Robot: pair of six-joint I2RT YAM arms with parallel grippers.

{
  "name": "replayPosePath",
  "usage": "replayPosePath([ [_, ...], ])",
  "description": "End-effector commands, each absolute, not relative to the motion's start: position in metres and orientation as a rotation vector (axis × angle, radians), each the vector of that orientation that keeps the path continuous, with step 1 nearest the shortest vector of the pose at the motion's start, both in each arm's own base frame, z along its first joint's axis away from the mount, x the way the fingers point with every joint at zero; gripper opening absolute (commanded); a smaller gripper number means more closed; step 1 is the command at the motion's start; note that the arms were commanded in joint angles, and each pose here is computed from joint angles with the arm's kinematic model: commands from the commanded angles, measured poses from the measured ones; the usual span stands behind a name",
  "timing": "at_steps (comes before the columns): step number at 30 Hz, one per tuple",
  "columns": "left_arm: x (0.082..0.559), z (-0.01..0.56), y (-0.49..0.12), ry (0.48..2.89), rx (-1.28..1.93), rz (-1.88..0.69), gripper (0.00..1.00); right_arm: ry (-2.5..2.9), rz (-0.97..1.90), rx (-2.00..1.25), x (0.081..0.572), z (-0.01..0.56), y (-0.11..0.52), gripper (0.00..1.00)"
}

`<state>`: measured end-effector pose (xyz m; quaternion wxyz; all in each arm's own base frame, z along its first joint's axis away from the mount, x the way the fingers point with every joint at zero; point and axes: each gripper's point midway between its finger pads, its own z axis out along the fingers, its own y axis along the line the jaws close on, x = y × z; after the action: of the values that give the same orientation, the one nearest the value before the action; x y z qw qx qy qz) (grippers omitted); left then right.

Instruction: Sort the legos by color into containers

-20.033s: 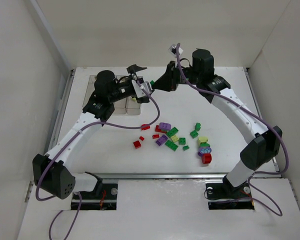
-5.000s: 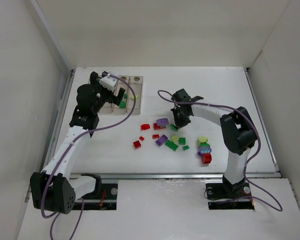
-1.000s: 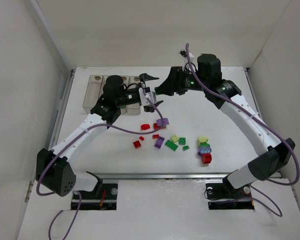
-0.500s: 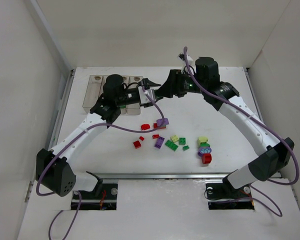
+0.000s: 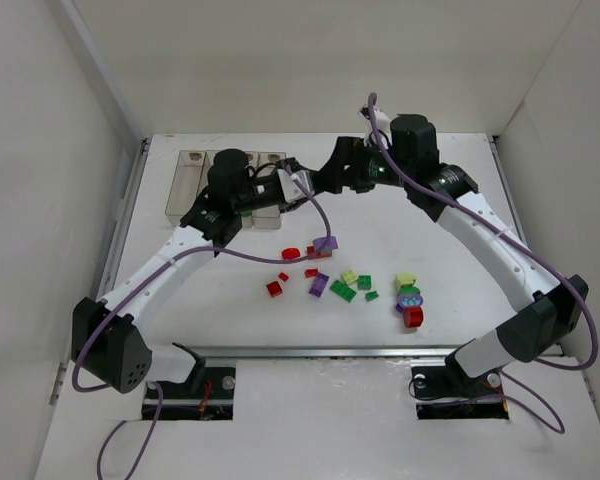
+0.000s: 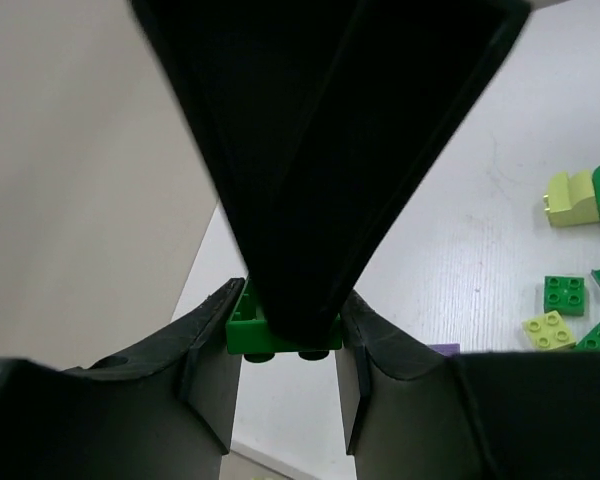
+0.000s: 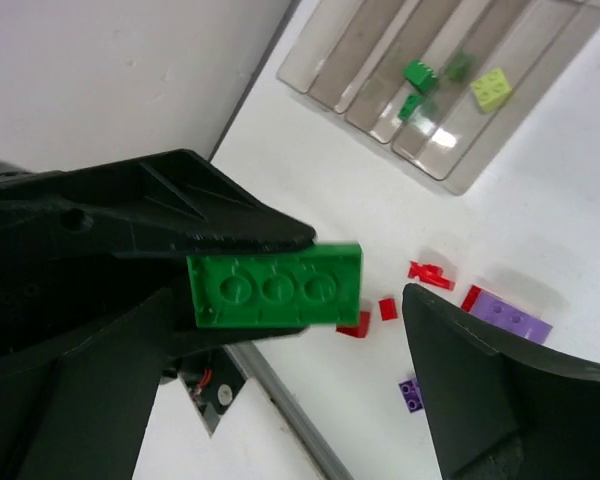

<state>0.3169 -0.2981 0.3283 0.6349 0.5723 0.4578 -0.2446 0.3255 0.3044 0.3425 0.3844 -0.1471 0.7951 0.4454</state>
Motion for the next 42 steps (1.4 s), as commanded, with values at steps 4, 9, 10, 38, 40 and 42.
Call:
replayPosePath([
  [4, 0.385, 0.325, -0.244, 1.375, 0.985, -0.414, 0.00, 2.039, 0.935, -0.001, 0.359, 0.340, 0.244, 1.00],
  [9, 0.459, 0.274, -0.177, 1.640, 0.721, -0.194, 0.00, 2.023, 0.765, 0.177, 0.372, 0.328, 0.194, 1.00],
  [10, 0.468, 0.269, -0.167, 1.654, 0.691, -0.160, 0.00, 2.031, 0.754, 0.191, 0.373, 0.326, 0.189, 1.00],
  [38, 0.560, 0.145, -0.119, 1.913, 0.761, -0.060, 0.26, 2.205, 0.631, 0.039, 0.407, 0.279, 0.194, 1.00],
  [40, 0.561, 0.141, -0.117, 1.909, 0.764, -0.043, 0.47, 2.207, 0.642, 0.033, 0.406, 0.279, 0.195, 1.00],
  [42, 0.563, 0.143, -0.115, 1.900, 0.752, -0.024, 0.66, 2.196, 0.645, 0.031, 0.404, 0.284, 0.195, 1.00],
])
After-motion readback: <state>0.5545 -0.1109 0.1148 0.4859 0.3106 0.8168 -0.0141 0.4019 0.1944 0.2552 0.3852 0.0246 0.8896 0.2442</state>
